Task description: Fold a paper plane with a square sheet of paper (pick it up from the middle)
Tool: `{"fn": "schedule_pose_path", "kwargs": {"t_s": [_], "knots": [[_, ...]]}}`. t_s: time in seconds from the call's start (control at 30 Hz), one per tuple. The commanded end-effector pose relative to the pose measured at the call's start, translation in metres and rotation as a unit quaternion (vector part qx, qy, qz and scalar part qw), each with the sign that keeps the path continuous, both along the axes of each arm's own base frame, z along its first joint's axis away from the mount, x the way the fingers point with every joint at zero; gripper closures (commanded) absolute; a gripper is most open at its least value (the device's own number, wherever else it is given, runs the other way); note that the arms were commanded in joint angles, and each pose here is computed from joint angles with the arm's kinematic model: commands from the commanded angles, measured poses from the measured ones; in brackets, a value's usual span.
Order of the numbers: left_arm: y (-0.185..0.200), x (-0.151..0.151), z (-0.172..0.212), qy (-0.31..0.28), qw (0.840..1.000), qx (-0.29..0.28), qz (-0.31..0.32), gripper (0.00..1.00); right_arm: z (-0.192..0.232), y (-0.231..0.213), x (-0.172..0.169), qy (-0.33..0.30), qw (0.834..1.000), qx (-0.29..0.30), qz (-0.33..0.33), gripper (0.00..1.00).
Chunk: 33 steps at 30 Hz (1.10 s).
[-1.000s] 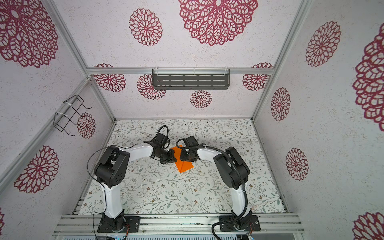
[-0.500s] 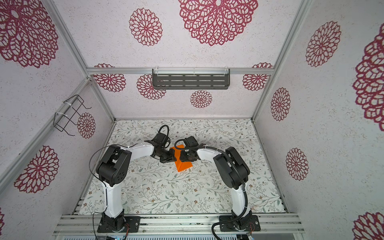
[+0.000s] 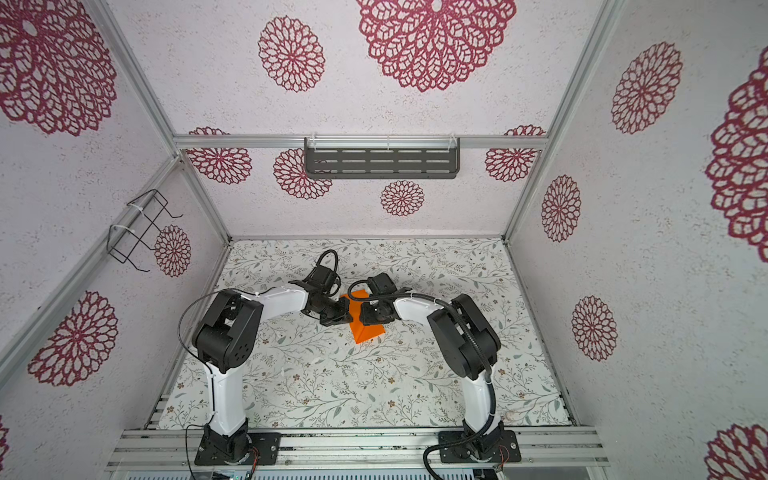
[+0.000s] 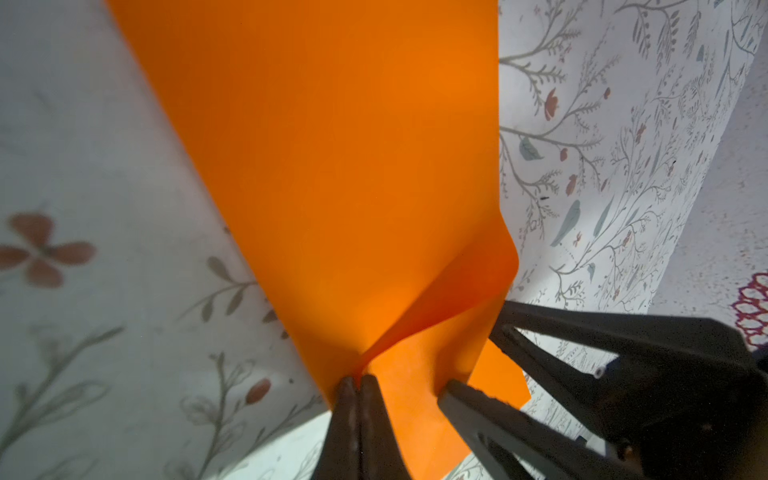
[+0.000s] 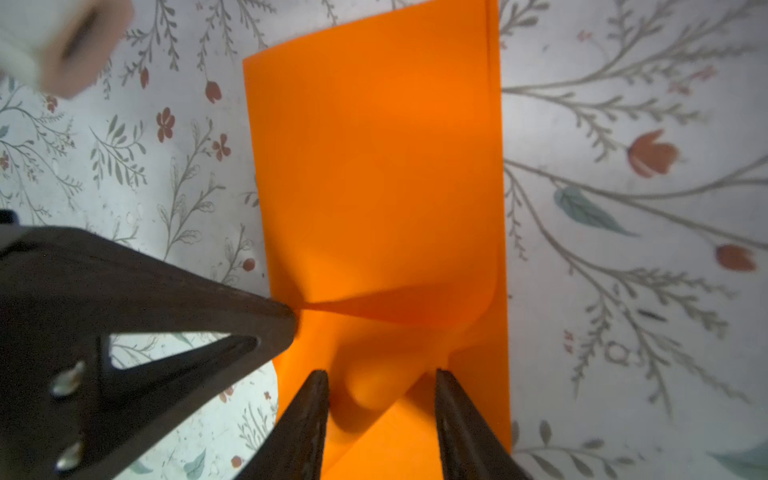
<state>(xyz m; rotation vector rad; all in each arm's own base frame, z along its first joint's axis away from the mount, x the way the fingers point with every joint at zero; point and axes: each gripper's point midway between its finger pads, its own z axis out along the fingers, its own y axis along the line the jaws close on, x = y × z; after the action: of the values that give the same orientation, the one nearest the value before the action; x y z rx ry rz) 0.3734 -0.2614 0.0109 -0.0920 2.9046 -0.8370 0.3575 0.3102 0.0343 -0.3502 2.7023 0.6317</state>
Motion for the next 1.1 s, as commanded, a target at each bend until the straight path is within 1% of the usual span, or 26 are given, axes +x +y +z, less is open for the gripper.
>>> {"fn": "schedule_pose_path", "kwargs": {"t_s": [0.0, 0.1, 0.17, 0.3, 0.43, 0.63, 0.77, 1.07], "knots": [[0.006, -0.003, -0.011, 0.012, 1.000, 0.013, -0.007, 1.00, 0.022, 0.001, -0.007, 0.022, 0.999, 0.026, -0.003, 0.52], [0.007, -0.010, -0.015, 0.021, 1.000, 0.015, -0.014, 1.00, 0.045, 0.012, -0.001, 0.015, 0.998, 0.060, -0.012, 0.52], [0.008, -0.012, -0.016, 0.022, 0.999, 0.016, -0.017, 1.00, 0.046, 0.010, -0.004, 0.026, 0.998, 0.060, -0.026, 0.51], [0.005, -0.011, -0.014, 0.021, 1.000, 0.010, -0.021, 1.00, 0.037, 0.002, -0.019, 0.060, 0.996, 0.047, -0.052, 0.52], [0.003, -0.009, -0.014, 0.019, 1.000, 0.008, -0.022, 1.00, 0.026, 0.003, -0.032, 0.084, 0.994, 0.040, -0.054, 0.53], [0.003, -0.009, -0.014, 0.019, 1.000, 0.009, -0.021, 1.00, 0.013, 0.004, -0.034, 0.093, 0.994, 0.027, -0.048, 0.56], [0.002, -0.009, -0.012, 0.017, 1.000, 0.006, -0.022, 1.00, 0.004, 0.003, -0.035, 0.099, 0.994, 0.017, -0.048, 0.57], [-0.005, -0.002, -0.002, -0.003, 1.000, -0.007, -0.027, 1.00, -0.018, -0.009, -0.041, 0.110, 0.992, -0.029, -0.053, 0.59]]}}
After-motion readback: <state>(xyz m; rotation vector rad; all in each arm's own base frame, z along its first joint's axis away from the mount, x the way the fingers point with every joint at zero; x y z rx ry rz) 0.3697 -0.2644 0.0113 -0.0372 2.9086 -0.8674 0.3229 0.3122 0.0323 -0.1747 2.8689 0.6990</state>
